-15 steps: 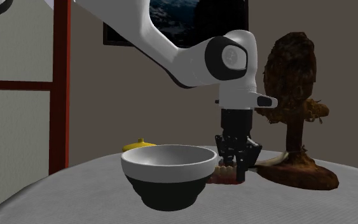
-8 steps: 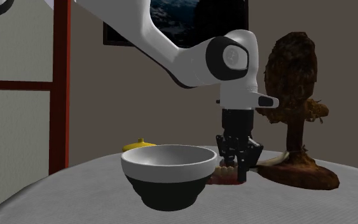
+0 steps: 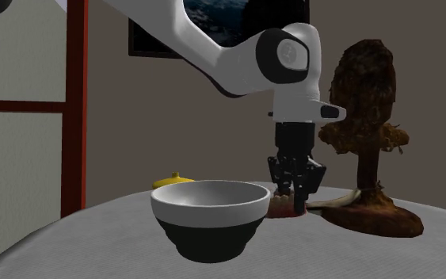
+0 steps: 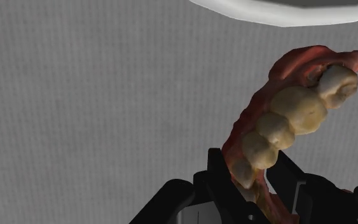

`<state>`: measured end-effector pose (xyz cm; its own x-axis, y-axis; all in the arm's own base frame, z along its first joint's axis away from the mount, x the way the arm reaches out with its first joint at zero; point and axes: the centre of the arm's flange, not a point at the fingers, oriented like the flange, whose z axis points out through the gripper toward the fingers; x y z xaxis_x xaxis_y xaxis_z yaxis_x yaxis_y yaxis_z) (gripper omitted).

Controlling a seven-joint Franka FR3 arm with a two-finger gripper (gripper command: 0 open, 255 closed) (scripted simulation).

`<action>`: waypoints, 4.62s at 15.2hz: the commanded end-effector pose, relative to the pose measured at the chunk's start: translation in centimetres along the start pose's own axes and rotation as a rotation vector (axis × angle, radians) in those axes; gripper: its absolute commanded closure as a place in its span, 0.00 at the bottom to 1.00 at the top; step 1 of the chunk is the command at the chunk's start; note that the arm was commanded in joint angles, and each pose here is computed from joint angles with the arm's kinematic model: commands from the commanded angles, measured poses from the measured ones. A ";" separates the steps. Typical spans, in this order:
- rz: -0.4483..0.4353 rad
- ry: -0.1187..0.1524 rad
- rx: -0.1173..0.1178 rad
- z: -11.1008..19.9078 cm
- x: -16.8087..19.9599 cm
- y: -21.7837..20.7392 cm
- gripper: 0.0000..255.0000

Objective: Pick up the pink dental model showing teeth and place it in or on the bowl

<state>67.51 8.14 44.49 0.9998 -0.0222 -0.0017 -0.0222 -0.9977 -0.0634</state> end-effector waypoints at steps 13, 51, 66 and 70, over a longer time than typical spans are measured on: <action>0.000 0.002 0.000 -7.4 0.0 -0.5 1.00; 0.000 0.002 0.000 -7.3 -17.5 2.4 1.00; 0.000 0.002 0.000 -8.0 -17.5 2.4 0.00; 0.000 0.002 0.000 -11.7 -17.5 2.4 0.00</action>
<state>50.07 5.40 55.53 0.9998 -0.0218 0.0014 -0.0217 -0.9977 -0.0637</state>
